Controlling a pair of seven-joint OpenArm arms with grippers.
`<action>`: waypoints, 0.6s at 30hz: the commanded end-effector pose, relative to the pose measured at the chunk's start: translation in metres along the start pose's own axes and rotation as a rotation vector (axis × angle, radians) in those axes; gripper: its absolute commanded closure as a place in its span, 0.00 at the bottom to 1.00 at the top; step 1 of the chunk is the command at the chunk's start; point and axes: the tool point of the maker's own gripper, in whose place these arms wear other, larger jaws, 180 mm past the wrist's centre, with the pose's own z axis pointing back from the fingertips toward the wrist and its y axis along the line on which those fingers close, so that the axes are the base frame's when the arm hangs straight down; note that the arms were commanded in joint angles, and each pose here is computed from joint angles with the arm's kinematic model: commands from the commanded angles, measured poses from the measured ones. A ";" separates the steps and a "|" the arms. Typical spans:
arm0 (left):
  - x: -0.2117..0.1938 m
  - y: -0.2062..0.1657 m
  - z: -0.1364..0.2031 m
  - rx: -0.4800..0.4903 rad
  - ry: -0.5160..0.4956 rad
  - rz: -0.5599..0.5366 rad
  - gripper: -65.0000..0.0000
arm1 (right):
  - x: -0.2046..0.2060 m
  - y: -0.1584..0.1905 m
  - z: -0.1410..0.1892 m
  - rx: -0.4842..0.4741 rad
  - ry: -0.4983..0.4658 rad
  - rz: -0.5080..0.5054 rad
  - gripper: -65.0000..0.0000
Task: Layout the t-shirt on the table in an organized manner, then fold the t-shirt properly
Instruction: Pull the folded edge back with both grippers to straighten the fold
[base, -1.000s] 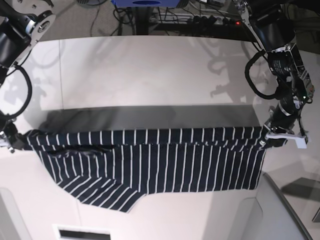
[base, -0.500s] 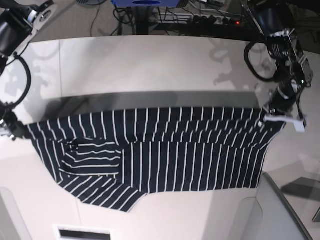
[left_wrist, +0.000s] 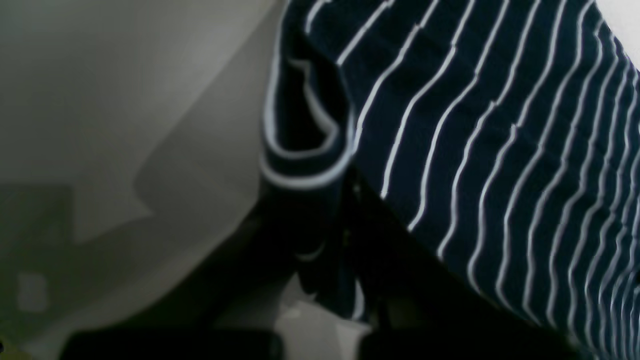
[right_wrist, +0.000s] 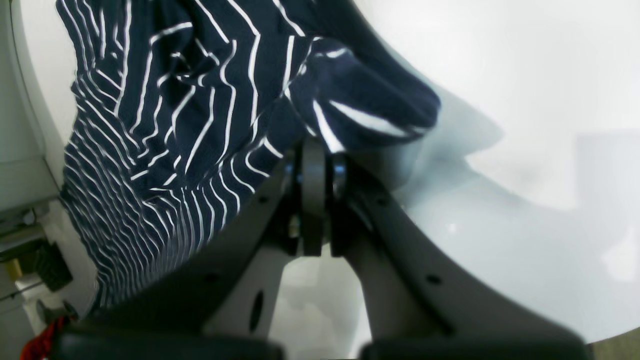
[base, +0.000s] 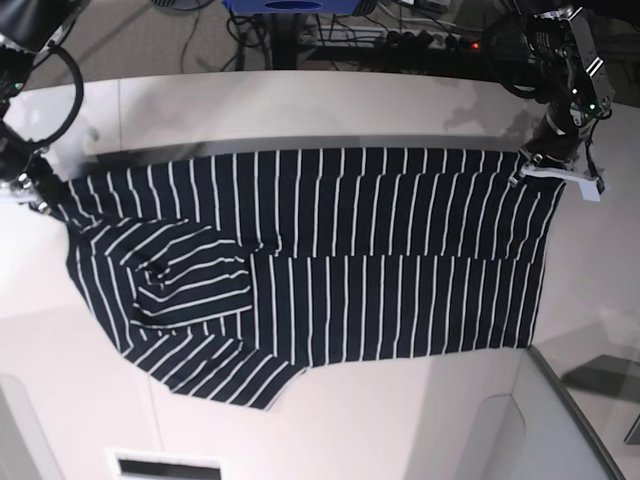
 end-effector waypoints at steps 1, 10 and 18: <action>0.013 0.005 0.002 0.006 -0.039 -0.008 1.00 | 0.014 0.000 0.006 0.004 -0.049 0.014 1.00; -0.012 0.022 0.006 0.038 0.015 -0.004 1.00 | -0.007 -0.025 0.014 -0.047 -0.028 0.001 1.00; -0.020 0.038 0.016 0.067 0.015 -0.034 1.00 | -0.025 -0.043 0.022 -0.087 0.008 -0.004 1.00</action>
